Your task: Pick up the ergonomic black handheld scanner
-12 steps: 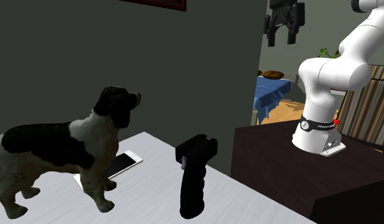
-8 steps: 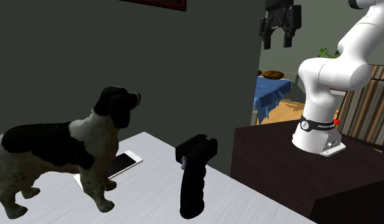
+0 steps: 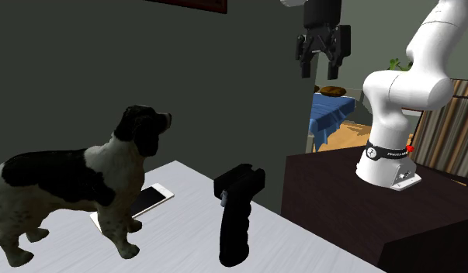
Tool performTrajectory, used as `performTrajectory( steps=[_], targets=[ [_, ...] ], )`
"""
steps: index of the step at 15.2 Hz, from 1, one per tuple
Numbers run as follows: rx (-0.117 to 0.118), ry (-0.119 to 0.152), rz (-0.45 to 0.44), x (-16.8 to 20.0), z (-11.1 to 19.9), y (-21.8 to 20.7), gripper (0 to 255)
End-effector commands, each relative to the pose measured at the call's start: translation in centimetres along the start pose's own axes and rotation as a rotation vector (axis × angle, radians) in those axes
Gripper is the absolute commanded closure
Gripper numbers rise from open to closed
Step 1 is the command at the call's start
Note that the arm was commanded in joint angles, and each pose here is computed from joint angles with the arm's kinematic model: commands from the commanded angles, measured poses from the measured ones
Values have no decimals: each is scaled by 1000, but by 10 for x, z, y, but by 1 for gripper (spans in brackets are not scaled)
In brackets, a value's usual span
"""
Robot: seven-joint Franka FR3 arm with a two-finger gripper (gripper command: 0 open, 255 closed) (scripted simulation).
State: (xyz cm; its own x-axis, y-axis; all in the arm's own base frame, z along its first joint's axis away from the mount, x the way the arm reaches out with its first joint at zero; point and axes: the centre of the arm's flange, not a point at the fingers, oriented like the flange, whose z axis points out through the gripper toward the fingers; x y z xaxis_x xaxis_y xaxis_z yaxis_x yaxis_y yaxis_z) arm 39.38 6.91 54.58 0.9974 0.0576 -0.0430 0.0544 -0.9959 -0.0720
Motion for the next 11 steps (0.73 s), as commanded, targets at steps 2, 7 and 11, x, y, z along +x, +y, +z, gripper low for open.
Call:
performTrajectory(
  steps=[2, 7, 11],
  targets=[
    [-8, 5, -35, 35, 14, -21, 0],
    [-24, 11, -91, 88, 38, -53, 0],
    [-36, 17, -136, 128, 58, -80, 0]
  ],
)
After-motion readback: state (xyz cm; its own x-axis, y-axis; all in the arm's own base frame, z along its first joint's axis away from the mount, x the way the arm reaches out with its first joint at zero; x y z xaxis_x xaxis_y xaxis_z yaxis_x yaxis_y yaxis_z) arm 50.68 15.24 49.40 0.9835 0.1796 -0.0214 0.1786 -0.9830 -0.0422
